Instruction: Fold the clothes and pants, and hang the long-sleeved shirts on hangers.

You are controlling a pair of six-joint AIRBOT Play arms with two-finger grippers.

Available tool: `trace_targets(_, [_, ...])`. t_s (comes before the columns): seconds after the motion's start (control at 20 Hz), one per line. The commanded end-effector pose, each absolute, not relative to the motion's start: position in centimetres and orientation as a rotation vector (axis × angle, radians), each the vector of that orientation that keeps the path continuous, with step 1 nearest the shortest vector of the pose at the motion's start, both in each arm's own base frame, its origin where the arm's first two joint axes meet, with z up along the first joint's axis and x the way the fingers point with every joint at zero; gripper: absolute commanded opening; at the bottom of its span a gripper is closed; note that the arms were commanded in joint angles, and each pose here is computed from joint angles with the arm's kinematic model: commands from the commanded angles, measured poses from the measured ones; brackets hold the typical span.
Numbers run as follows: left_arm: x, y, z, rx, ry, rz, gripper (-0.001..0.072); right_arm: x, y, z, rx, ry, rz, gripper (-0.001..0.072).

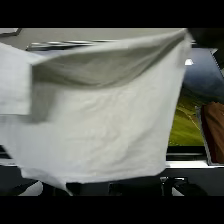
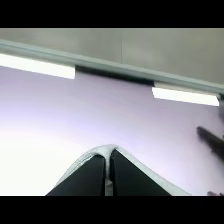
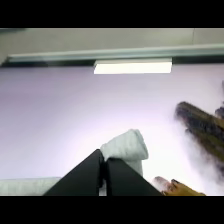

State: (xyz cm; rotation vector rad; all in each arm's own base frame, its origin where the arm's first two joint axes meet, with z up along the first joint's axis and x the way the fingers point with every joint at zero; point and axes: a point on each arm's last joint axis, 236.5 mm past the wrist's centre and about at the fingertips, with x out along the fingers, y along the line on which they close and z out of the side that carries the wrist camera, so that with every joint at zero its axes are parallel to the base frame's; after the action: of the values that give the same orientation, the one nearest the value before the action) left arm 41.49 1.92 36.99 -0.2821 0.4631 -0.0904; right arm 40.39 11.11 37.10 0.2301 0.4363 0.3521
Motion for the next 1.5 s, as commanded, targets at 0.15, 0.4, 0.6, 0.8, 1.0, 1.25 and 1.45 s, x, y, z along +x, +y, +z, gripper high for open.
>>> trace_targets(0.15, [56.6, -0.8, 9.2, -0.303, 0.932, -0.215, 0.0024, 54.1, 11.8, 13.9, 0.199, 0.857, 0.282, 0.0032])
trace_targets(0.4, [62.1, -1.4, -2.9, -0.335, 0.952, -0.163, 0.0024, 60.7, 11.2, 1.2, 0.201, 0.89, 0.214, 0.0032])
trace_targets(0.6, [62.3, -1.4, -5.4, -0.35, 0.976, -0.154, 0.0099, 62.6, 10.7, -1.8, 0.242, 0.867, 0.174, 0.0149])
trace_targets(0.8, [60.4, -0.2, -0.9, -0.376, 1.04, -0.18, 0.046, 60.5, 8.0, 1.8, 0.355, 0.92, 0.109, 0.0507])
trace_targets(1.0, [56.2, 3.8, 7.0, -0.495, 1.057, -0.096, 0.0459, 54.2, 1.0, 6.9, 0.414, 1.053, 0.123, 0.0561])
trace_targets(1.25, [49.9, 6.9, 13.2, -0.514, 1.085, -0.008, 0.0458, 44.4, -1.7, 5.3, 0.528, 1.359, 0.32, 0.0532])
trace_targets(1.45, [46.5, 6.1, 14.1, -0.506, 1.127, -0.005, 0.0458, 38.4, 0.1, -0.8, 0.698, 1.498, 0.373, 0.0519])
